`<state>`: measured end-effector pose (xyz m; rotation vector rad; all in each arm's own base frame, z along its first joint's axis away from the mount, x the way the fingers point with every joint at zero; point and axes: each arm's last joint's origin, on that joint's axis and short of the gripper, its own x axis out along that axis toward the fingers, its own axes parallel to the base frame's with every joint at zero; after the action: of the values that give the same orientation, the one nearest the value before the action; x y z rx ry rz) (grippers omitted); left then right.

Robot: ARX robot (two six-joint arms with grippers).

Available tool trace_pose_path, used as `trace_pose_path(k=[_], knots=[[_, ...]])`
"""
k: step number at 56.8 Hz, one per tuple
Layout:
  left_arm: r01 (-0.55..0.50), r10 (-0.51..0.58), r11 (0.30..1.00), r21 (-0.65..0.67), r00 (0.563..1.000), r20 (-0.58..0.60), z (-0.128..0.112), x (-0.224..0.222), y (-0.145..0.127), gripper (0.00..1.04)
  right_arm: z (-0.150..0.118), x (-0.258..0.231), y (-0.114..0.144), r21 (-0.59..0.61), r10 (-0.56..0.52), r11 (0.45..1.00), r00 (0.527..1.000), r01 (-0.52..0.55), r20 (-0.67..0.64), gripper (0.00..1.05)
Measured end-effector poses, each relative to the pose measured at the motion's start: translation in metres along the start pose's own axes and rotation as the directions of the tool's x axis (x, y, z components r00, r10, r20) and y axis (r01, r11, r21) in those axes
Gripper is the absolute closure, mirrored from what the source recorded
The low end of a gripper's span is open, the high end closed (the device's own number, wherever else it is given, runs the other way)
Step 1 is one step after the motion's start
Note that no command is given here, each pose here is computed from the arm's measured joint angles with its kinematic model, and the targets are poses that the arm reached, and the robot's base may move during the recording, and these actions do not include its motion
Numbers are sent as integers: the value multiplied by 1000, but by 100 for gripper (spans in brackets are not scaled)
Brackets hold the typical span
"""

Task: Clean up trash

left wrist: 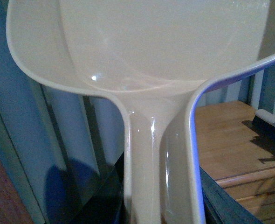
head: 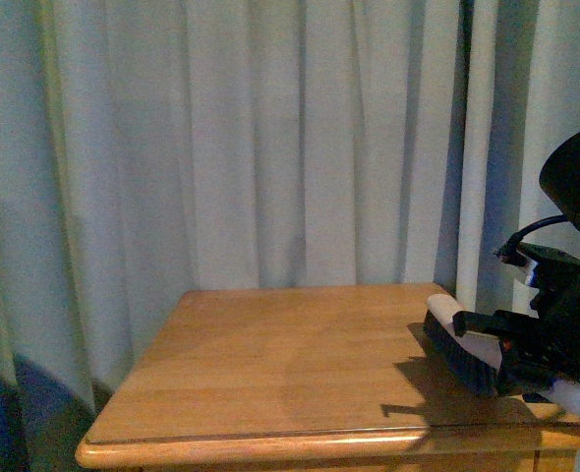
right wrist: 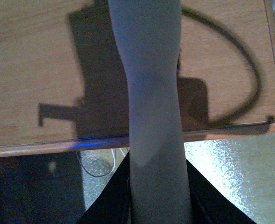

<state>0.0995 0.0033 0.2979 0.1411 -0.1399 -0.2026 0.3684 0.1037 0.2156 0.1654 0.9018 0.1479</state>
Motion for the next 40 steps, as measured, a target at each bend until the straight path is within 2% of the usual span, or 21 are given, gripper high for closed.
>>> trace_pose_path(k=[13, 21, 28, 35, 40], knots=[[0, 0, 1000, 0, 1000, 0, 0, 0, 0, 79, -4, -4, 4, -10, 10, 1000, 1000, -10, 20, 85], [0, 0, 1000, 0, 1000, 0, 0, 0, 0, 79, -5, -20, 5, -35, 7, 999, 990, -2, 138, 85], [0, 0, 1000, 0, 1000, 0, 0, 0, 0, 79, -4, -51, 6, -68, 2, 997, 948, 20, 319, 85], [0, 0, 1000, 0, 1000, 0, 0, 0, 0, 79, -10, -90, 4, -97, 17, 995, 880, 33, 474, 85], [0, 0, 1000, 0, 1000, 0, 0, 0, 0, 79, -23, -118, 1, -114, 21, 992, 824, 53, 566, 85]])
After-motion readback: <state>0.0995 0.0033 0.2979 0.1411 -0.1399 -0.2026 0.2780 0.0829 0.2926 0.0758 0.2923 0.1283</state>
